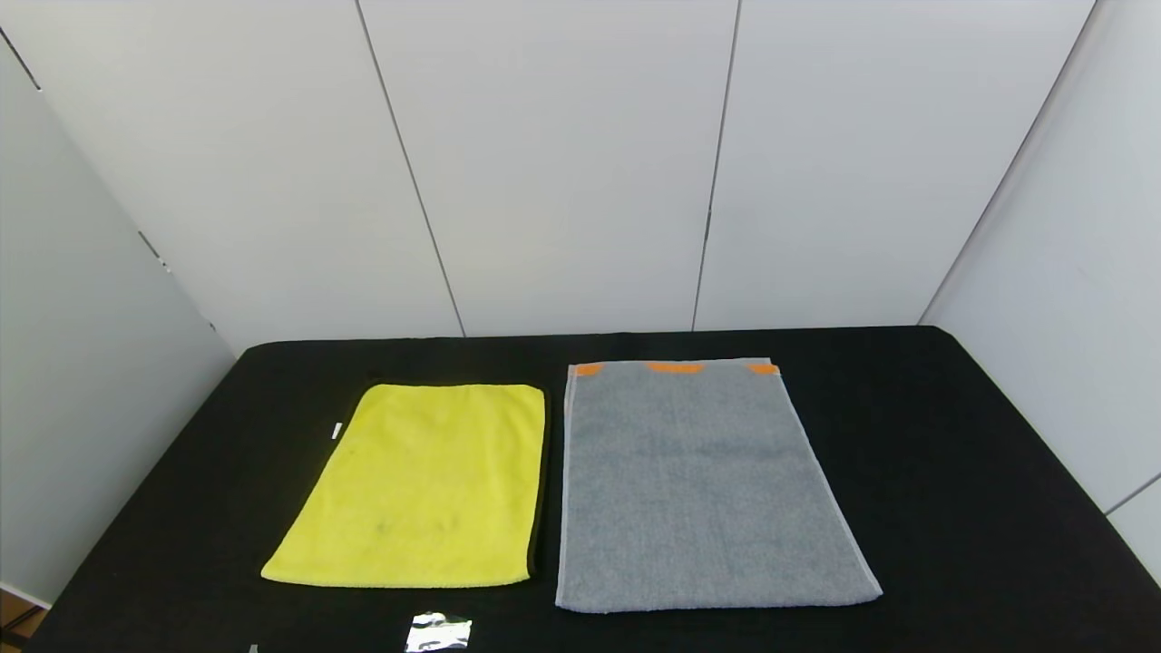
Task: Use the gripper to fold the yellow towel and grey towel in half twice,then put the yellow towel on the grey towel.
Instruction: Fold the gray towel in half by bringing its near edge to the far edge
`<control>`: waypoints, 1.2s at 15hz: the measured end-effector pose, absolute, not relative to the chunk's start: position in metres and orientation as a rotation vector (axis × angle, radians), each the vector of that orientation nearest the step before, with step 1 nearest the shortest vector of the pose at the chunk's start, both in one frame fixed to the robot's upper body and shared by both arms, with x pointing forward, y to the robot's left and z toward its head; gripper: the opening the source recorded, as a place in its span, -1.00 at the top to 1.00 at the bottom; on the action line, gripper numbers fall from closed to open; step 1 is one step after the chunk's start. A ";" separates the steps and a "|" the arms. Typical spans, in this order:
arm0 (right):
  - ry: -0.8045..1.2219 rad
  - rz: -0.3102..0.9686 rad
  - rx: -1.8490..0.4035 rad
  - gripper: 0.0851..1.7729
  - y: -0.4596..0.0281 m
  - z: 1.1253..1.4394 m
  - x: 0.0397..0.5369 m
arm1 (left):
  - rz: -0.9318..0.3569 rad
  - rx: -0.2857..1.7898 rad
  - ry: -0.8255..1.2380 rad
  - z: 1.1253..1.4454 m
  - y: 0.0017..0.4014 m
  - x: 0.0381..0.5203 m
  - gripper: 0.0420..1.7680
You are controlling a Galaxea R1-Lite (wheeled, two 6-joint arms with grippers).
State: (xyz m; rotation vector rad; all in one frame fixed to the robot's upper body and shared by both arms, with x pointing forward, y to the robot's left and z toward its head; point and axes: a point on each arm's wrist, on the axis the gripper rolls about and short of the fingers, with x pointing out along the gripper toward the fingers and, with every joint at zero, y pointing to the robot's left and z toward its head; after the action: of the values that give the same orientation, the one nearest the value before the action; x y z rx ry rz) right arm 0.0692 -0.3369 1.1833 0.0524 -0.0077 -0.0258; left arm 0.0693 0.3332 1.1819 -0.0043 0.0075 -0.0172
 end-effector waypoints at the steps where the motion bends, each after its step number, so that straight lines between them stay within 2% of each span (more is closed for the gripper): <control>1: -0.008 -0.026 0.052 -0.93 -0.337 1.183 0.069 | -0.017 -0.004 0.007 1.182 0.333 0.069 -0.94; 18: -0.008 -0.026 0.052 -0.93 -0.337 1.183 0.069 | -0.017 -0.003 0.054 1.177 0.333 0.069 -0.94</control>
State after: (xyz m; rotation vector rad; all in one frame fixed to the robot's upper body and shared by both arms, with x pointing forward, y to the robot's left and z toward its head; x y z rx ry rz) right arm 0.0692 -0.3369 1.1833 0.0524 -0.0077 -0.0260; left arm 0.0691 0.3332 1.1772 -0.0031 0.0541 -0.0172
